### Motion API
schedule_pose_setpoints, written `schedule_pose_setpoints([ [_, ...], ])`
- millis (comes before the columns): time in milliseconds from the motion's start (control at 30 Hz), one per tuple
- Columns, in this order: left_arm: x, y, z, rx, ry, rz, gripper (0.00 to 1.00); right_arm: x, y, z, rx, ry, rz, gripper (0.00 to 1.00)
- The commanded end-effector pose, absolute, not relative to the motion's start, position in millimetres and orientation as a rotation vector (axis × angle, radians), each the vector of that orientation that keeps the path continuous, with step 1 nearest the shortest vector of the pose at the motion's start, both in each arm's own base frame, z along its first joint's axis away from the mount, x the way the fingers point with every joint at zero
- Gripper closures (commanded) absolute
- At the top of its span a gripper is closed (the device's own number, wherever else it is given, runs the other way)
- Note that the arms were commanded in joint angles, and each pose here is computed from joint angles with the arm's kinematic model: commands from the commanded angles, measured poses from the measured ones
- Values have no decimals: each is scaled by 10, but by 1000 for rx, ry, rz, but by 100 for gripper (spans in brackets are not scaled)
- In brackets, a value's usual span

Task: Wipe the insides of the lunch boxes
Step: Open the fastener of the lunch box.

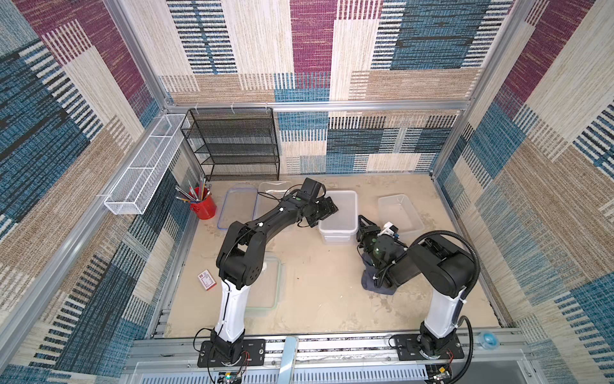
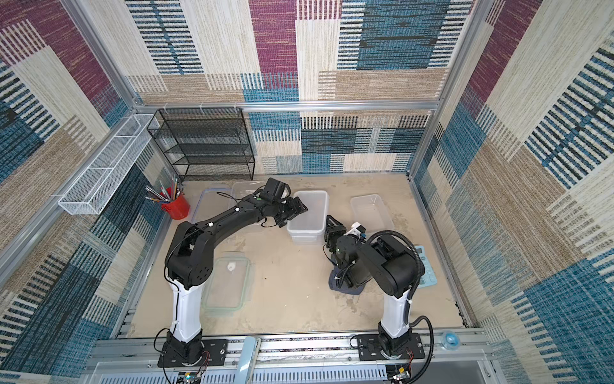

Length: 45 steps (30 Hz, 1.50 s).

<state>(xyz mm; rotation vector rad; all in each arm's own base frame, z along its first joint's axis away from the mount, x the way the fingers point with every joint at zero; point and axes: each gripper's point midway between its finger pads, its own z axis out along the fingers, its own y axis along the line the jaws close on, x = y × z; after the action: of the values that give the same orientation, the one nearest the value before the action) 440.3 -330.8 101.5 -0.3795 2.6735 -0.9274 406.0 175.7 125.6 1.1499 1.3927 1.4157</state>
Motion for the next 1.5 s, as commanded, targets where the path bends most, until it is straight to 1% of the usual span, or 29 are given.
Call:
schedule_pose_setpoints([
  [0, 3835, -3147, 564, -482, 2960, -768, 16, 3791, 2059, 2403, 801, 1074, 1901, 58],
  [200, 3835, -3146, 566, -485, 2960, -768, 16, 3826, 2098, 2477, 770, 1059, 1904, 55],
  [233, 3837, -3147, 557, -485, 2961, -768, 16, 3824, 2098, 2487, 764, 1058, 1900, 56],
  [333, 3842, -3149, 561, -488, 2958, -769, 16, 3835, 2112, 2488, 759, 1059, 1901, 67],
  [400, 3837, -3150, 554, -488, 2960, -770, 16, 3848, 2136, 2476, 758, 1063, 1908, 72],
  [567, 3829, -3140, 558, -484, 2959, -767, 16, 3868, 2171, 2440, 757, 1075, 1911, 74],
  [633, 3831, -3133, 557, -486, 2959, -766, 16, 3855, 2176, 2427, 755, 1082, 1911, 71],
  [767, 3830, -3137, 547, -489, 2961, -767, 16, 3822, 2166, 2416, 746, 1095, 1899, 59],
  [833, 3829, -3139, 543, -488, 2961, -767, 16, 3816, 2171, 2424, 737, 1097, 1897, 56],
  [900, 3826, -3141, 538, -488, 2962, -766, 16, 3815, 2192, 2442, 720, 1100, 1899, 57],
  [1000, 3821, -3137, 543, -488, 2963, -766, 16, 3829, 2217, 2427, 714, 1108, 1902, 64],
  [1100, 3829, -3133, 549, -487, 2960, -766, 16, 3846, 2245, 2377, 715, 1127, 1902, 66],
  [1300, 3829, -3135, 555, -480, 2958, -764, 16, 3887, 2321, 2255, 715, 1205, 1874, 67],
  [1467, 3831, -3129, 538, -481, 2961, -762, 16, 3907, 2394, 2180, 692, 1284, 1830, 64],
])
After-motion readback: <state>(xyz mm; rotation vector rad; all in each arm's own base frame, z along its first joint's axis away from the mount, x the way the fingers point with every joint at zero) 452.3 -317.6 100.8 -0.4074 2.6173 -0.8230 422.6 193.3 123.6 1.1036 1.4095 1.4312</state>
